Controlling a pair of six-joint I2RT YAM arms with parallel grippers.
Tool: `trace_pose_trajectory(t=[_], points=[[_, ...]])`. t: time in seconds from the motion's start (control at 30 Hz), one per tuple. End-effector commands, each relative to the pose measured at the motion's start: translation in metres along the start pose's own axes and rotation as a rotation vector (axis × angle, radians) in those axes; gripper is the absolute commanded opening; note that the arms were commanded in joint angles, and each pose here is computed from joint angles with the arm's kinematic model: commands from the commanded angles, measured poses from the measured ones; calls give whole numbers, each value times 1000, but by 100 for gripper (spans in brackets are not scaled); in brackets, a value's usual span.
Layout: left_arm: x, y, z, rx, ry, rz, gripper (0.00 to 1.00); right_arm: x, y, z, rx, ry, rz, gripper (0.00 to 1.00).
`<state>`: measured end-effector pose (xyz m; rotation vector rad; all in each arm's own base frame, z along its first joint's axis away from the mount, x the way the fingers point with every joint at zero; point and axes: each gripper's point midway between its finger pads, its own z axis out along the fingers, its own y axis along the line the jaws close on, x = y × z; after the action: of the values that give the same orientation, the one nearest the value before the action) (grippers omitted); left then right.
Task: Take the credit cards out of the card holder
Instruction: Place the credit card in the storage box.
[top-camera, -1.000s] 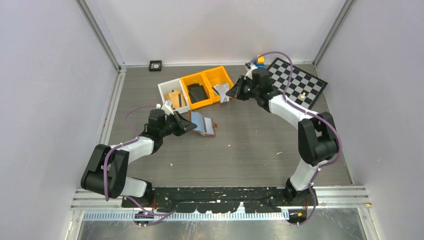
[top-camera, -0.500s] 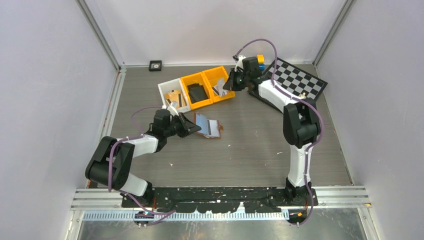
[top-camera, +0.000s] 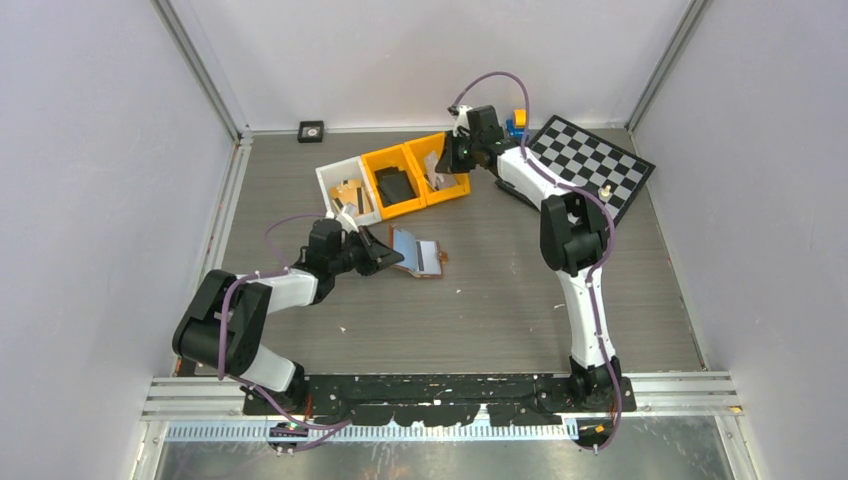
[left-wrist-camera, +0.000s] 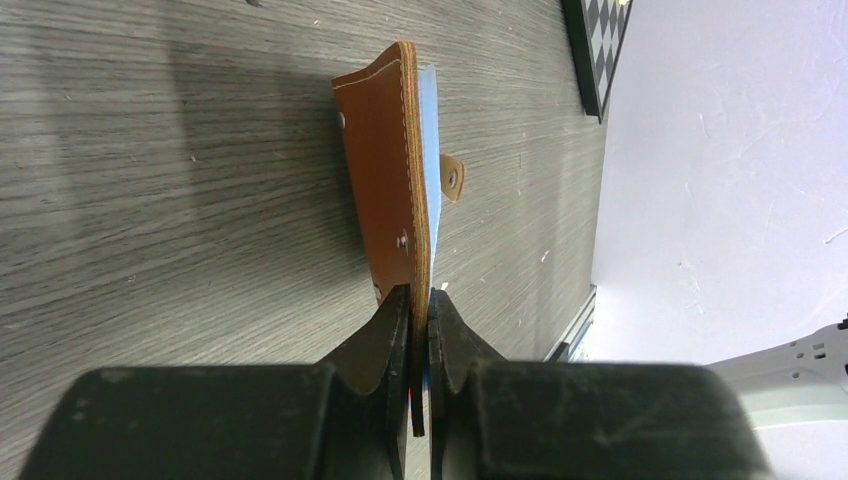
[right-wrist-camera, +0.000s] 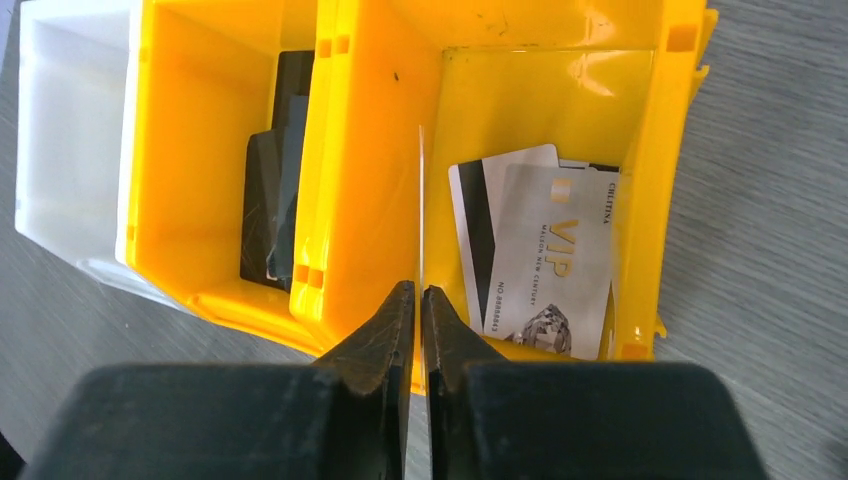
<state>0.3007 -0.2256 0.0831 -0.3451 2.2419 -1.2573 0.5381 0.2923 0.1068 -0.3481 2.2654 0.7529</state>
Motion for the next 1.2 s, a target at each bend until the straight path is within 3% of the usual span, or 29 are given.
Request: trace_pose_trajectory(t=[0.0, 0.1, 0.4, 0.53, 0.73, 0.87, 1.0, 1.17], points=[[-11, -26, 3, 87, -21, 44, 0, -23, 10, -5, 4, -43, -43, 26], [-12, -26, 3, 84, -25, 48, 0, -36, 4, -17, 79, -87, -42, 34], [-14, -23, 1, 63, -39, 80, 0, -57, 43, -74, 44, -220, 48, 38], [-14, -26, 1, 77, -35, 91, 0, -36, 43, -98, 198, -250, 85, 40], [-14, -28, 2, 87, -31, 101, 0, 15, 74, -139, 167, -239, 105, 50], [-13, -25, 3, 71, -15, 99, 0, 51, 89, -164, 89, -280, 174, 64], [-10, -22, 9, 65, 14, 87, 0, 96, 87, -163, 85, -245, 187, 73], [-1, -12, 24, 54, 103, 50, 0, 123, 62, -142, 214, -175, 164, 77]])
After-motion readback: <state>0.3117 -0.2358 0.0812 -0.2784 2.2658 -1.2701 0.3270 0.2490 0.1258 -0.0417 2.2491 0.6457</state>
